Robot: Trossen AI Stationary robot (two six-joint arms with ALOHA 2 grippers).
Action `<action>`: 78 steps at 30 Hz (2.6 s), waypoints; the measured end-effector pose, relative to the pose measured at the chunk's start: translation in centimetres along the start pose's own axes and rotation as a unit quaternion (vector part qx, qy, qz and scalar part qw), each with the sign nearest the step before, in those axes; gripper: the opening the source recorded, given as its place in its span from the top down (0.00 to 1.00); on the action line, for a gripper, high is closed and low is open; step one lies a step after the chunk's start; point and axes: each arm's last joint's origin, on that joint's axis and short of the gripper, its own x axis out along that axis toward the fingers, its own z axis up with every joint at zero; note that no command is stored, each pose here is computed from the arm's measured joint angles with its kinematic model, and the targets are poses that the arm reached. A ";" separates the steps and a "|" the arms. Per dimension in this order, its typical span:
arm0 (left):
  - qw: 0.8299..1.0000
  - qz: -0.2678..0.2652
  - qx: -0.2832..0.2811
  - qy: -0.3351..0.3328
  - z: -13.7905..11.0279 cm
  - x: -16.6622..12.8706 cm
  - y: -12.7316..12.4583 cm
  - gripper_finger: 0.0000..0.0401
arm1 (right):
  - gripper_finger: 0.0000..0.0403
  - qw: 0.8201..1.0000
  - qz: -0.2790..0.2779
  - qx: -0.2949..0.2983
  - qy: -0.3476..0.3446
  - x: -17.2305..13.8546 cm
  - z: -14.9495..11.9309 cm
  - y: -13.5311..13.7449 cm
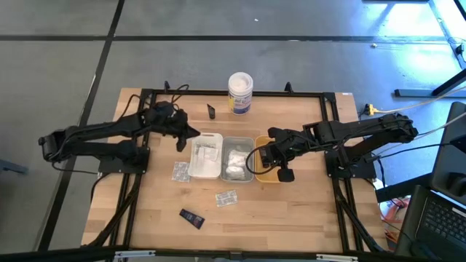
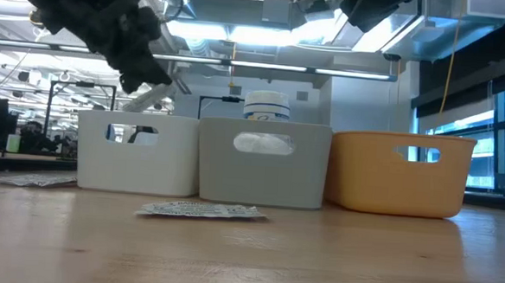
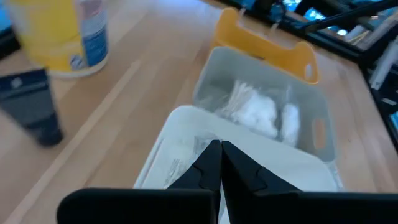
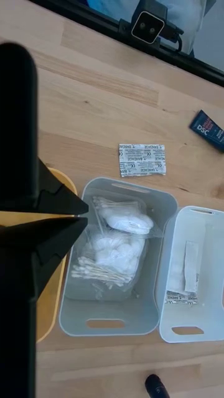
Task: Pick & Place Travel size toiletries
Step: Put the white band-aid into the white bin, then put the blue shave cream into the yellow bin
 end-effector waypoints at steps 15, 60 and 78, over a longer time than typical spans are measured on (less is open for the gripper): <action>0.996 0.059 0.045 0.054 -1.7 5.4 -1.2 0.99 | 0.95 1.000 0.000 0.000 0.000 0.0 0.0 0.0; 0.963 -0.119 0.126 0.205 -3.9 1.4 -14.9 0.88 | 0.95 1.000 -0.004 0.003 -0.004 0.0 0.1 0.0; 0.926 -0.120 0.242 0.263 -10.9 1.0 -20.2 0.96 | 0.95 0.999 -0.004 0.035 -0.006 0.0 0.1 0.0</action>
